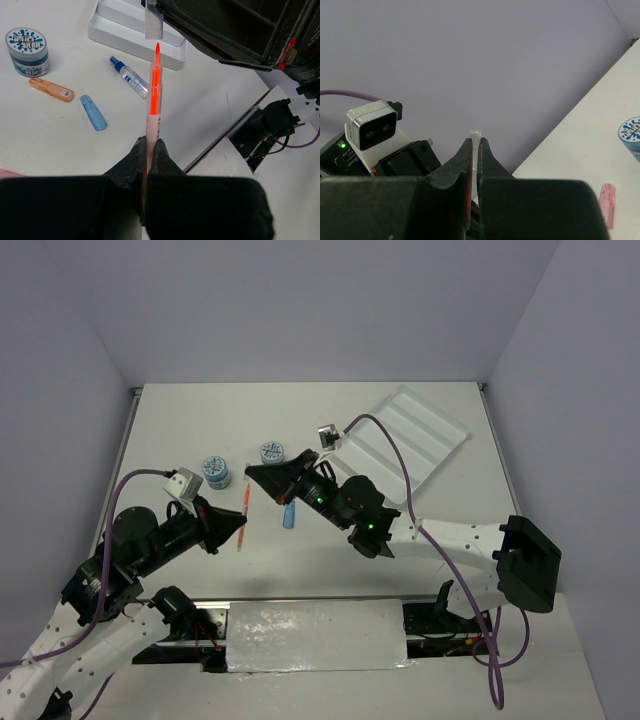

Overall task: Sort the stationery into containers
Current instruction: Close the pen cap on the pen.

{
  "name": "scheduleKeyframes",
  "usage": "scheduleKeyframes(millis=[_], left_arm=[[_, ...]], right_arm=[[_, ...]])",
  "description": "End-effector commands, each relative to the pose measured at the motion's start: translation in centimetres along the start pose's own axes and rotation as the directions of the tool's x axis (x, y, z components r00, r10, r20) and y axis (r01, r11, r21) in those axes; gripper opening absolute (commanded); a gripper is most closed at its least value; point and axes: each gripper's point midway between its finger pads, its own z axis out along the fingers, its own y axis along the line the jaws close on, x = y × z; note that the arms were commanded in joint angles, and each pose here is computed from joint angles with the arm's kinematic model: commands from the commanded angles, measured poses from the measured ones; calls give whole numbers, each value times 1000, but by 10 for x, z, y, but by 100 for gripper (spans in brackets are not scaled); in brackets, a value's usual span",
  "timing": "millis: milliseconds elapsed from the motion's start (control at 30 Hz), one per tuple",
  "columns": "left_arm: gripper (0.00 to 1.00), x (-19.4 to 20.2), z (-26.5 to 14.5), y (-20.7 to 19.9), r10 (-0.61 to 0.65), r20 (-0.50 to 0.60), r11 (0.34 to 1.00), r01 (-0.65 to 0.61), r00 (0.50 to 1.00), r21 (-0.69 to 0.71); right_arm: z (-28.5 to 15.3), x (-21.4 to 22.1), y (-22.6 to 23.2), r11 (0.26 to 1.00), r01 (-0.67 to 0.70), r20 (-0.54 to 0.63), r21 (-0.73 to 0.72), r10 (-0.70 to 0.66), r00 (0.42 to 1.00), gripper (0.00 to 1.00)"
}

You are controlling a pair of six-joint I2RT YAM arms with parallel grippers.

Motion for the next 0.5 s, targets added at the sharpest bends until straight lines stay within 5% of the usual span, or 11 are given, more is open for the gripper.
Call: scheduleKeyframes(millis=[0, 467], left_arm=[[1, -12, -1, -5, -2, 47, 1000, 1, 999, 19], [1, -11, -1, -2, -4, 46, 1000, 4, 999, 5]], right_arm=[[-1, -2, -2, 1000, 24, 15, 7, -24, 1000, 0], [-5, -6, -3, 1000, 24, 19, 4, -24, 1000, 0]])
